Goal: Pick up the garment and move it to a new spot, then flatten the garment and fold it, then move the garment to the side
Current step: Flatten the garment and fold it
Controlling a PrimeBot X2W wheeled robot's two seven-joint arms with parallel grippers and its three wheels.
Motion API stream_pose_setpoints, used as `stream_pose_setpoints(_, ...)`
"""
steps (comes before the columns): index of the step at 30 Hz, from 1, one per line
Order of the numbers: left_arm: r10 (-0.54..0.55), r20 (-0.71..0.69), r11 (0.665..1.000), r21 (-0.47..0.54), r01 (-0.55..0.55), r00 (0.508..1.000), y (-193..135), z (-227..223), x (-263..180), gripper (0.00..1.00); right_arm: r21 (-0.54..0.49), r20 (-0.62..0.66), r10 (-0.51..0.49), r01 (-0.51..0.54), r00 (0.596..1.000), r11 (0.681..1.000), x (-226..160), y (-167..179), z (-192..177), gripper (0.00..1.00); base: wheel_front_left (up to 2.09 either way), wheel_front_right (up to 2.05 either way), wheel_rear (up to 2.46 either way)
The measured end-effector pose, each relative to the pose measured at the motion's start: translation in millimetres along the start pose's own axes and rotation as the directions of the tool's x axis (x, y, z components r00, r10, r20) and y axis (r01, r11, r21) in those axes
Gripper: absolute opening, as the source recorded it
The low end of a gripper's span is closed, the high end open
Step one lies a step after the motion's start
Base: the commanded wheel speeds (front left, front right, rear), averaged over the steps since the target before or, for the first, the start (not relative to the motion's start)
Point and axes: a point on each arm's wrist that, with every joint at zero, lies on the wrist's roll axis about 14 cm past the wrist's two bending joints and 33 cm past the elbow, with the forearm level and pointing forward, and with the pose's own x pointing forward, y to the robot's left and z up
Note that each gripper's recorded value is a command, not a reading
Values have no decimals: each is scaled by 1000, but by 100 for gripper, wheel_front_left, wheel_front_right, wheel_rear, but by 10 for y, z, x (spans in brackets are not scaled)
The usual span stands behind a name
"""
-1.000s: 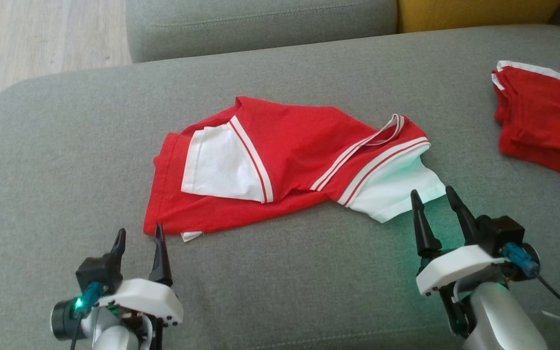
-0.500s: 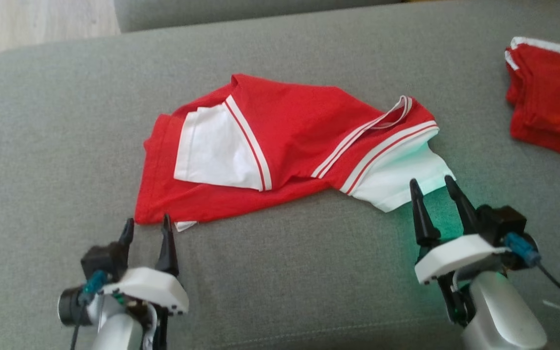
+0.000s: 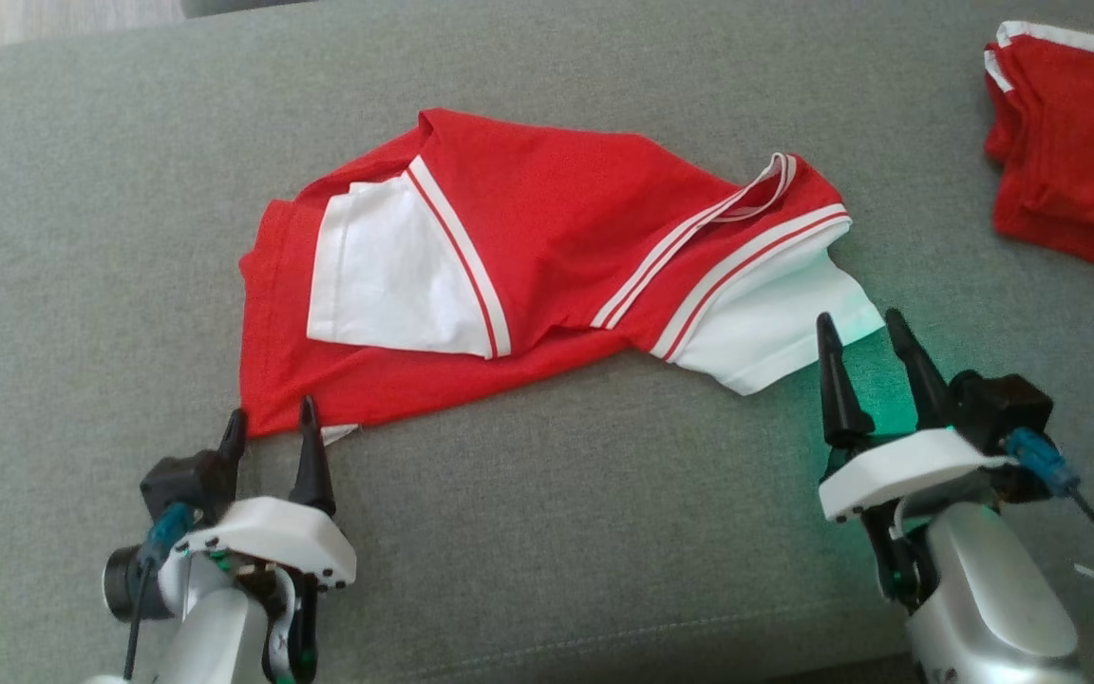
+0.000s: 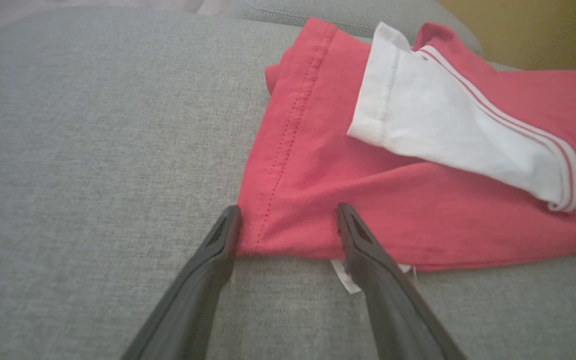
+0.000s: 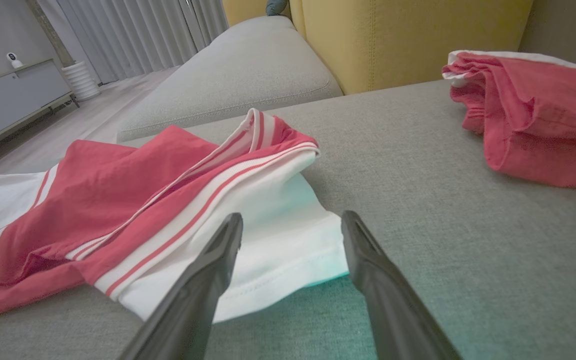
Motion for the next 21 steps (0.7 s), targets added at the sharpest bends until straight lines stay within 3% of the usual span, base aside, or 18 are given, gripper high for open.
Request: stream_pose_setpoints(21, 45, -36, 998, -32, -46, 998, 119, -99, 81, 100, 11, 10, -78, 78, 997, 997, 106, -255, 43, 100, 0, 0, 0)
